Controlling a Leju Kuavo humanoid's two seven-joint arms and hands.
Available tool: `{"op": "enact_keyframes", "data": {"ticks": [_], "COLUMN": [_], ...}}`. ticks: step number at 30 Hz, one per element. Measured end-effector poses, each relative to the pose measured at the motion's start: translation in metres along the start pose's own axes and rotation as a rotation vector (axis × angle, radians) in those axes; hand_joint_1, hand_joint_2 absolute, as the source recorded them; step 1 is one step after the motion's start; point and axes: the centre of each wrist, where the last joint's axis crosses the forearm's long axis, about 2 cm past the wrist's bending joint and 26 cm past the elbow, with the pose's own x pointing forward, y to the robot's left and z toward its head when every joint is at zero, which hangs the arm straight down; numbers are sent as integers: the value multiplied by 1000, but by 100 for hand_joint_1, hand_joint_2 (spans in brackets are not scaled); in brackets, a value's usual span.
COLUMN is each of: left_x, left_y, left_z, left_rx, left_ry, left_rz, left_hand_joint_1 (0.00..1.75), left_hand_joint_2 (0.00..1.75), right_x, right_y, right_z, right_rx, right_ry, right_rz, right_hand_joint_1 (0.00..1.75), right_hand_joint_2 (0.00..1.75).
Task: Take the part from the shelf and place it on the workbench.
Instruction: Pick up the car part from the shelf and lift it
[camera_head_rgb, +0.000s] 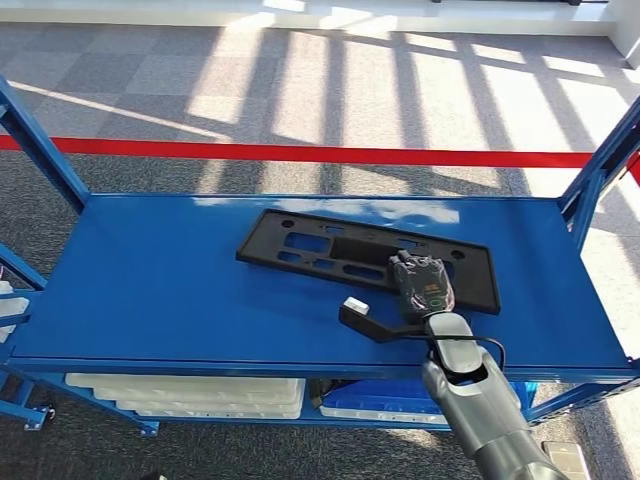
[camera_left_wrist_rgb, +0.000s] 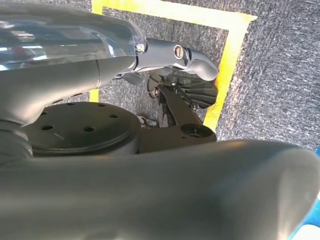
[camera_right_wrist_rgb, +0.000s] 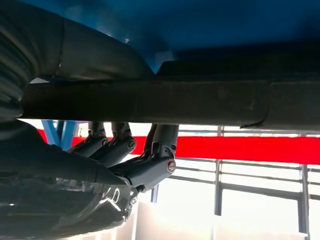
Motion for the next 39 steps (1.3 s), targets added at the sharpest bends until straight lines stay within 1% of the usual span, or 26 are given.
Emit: {"op": "enact_keyframes", "data": {"ticks": [3,5,7,12,16,19,22,25,29,33,39], "left_x": [0,0,0,-1,-2,-2,-2,-2,-2,-2,-3], "left_y": [0,0,0,0,0,0,1,1,1,0,0], "left_z": [0,0,0,0,1,1,1,1,1,1,1], "left_rx": [0,-4,-7,-10,-9,-5,0,4,1,-13,-29], "left_ry": [-12,-33,-56,-77,-81,-75,-66,-63,-61,-75,-97], "left_rz": [-9,-19,-26,-25,0,14,24,30,33,40,85], "left_hand_joint_1": [0,0,0,0,0,0,0,0,0,0,0], "left_hand_joint_2": [0,87,175,175,175,175,175,175,175,175,175], "right_x": [0,0,1,7,13,14,15,15,15,15,14], "right_y": [-4,-10,-21,-69,-117,-148,-165,-171,-170,-163,-146], "right_z": [6,8,10,8,6,6,7,8,8,5,3], "right_rx": [-41,-81,-128,-284,-433,-515,-560,-574,-563,-494,-403], "right_ry": [-1,-11,-28,-117,-237,-308,-354,-373,-375,-392,-466], "right_rz": [-19,-69,-171,-485,-703,-768,-799,-811,-857,-1022,-1248], "right_hand_joint_1": [175,175,175,175,175,175,175,175,175,175,175], "right_hand_joint_2": [175,175,175,175,175,175,175,175,175,175,175]}}
